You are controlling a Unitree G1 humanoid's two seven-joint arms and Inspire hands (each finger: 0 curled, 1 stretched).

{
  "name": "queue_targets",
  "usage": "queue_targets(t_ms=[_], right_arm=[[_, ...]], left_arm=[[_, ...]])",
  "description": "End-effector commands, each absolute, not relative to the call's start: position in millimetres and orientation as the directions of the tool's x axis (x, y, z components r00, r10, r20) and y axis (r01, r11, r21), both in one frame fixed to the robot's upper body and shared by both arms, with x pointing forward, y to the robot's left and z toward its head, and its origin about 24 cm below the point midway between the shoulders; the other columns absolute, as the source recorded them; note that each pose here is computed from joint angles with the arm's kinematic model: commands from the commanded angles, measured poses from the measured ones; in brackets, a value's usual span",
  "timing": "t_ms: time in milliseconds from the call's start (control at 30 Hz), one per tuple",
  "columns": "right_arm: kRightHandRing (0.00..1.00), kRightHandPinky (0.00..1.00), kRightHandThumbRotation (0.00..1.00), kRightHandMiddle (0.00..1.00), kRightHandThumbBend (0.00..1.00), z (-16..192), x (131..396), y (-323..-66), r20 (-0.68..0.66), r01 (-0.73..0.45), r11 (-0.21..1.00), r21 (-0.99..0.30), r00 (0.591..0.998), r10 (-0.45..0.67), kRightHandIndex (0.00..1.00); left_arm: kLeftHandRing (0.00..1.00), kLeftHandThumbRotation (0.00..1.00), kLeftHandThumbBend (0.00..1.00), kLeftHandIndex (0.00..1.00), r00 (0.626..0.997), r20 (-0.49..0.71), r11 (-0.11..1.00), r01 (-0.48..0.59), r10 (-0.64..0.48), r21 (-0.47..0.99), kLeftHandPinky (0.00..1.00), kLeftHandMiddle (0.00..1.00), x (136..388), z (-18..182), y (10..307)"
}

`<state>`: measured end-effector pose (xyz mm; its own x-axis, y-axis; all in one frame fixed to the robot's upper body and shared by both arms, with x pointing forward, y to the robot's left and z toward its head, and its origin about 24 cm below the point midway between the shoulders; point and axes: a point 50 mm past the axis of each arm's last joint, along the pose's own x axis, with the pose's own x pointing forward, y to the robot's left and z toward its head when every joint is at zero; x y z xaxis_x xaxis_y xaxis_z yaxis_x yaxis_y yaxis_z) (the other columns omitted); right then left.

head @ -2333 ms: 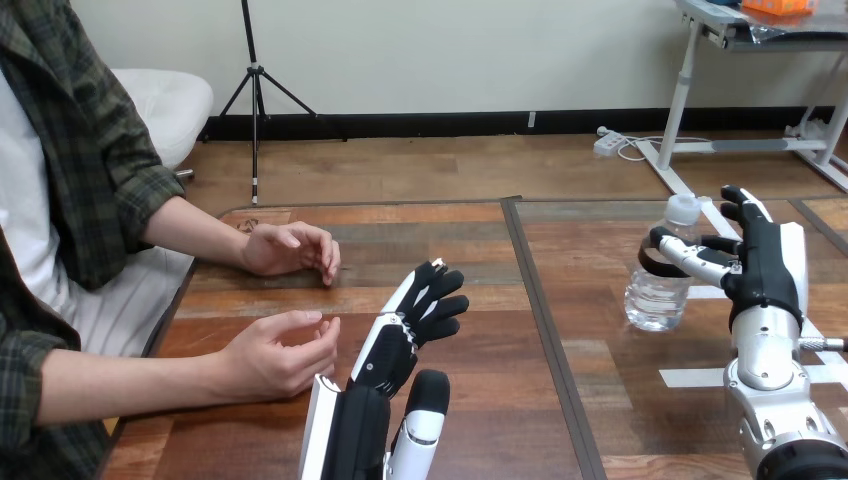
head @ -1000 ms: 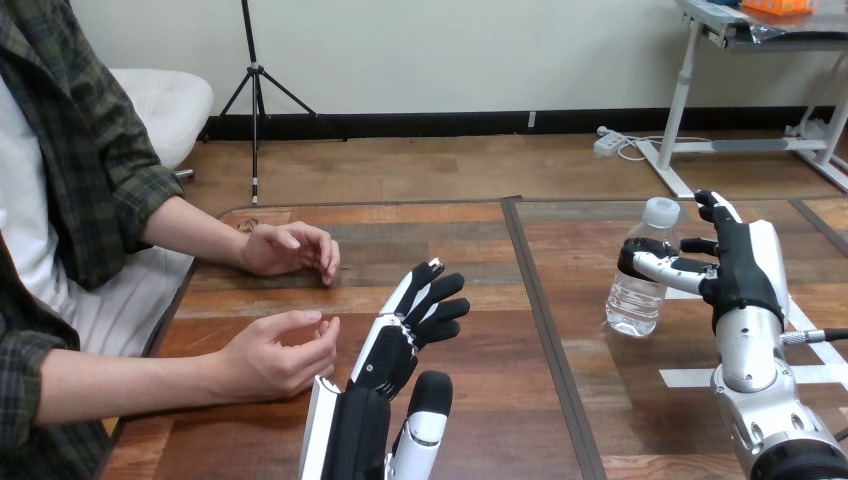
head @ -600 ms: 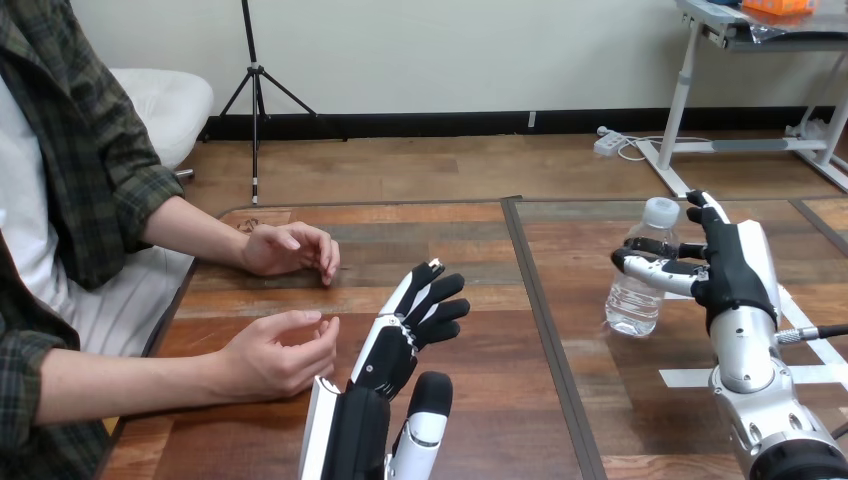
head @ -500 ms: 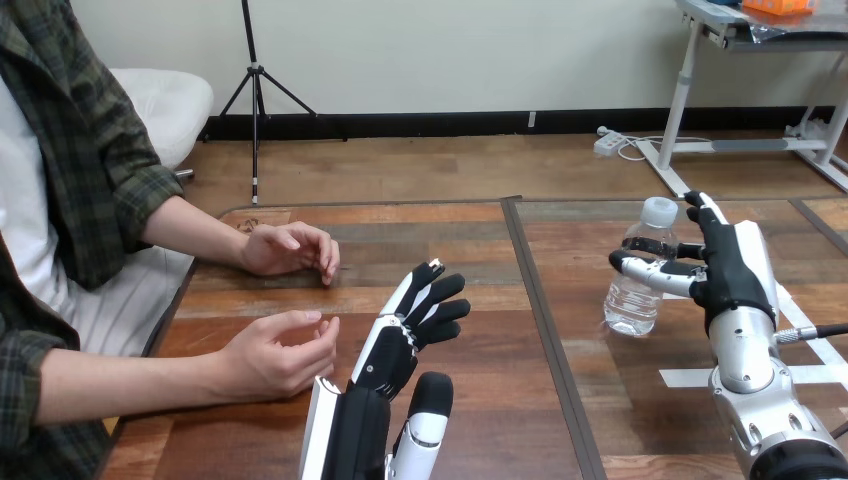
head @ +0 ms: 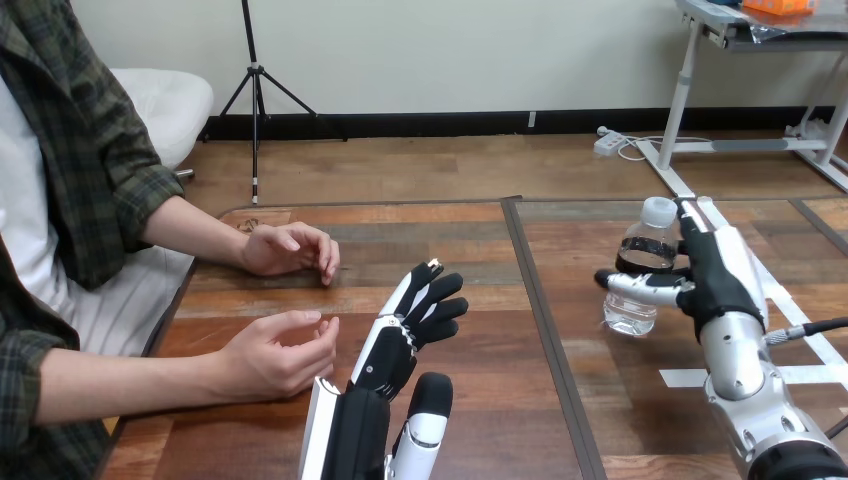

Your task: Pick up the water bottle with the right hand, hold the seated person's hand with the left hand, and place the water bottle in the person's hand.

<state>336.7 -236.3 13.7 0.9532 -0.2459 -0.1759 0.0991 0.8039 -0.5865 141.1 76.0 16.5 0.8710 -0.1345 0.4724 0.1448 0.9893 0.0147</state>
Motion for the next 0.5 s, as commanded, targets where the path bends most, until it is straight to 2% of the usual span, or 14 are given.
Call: queue_targets(t_ms=[0, 467], right_arm=[[0.98, 0.87, 0.03, 0.99, 0.74, 53.8, 360.5, -237.8, -0.043, 0.144, 0.769, -0.622, 0.975, -0.218, 0.97], [0.99, 0.92, 0.02, 0.99, 0.75, 48.4, 359.8, -238.2, -0.073, 0.122, 0.791, -0.6, 0.976, -0.206, 0.96]], left_arm=[[0.81, 0.94, 0.45, 0.9, 0.862, 0.506, 0.993, 0.087, -0.038, -0.075, 0.77, 0.86, 142.8, 27.5, 66.5], [0.81, 0.94, 0.45, 0.9, 0.859, 0.51, 0.993, 0.087, -0.032, -0.083, 0.77, 0.86, 142.8, 27.7, 65.5]])
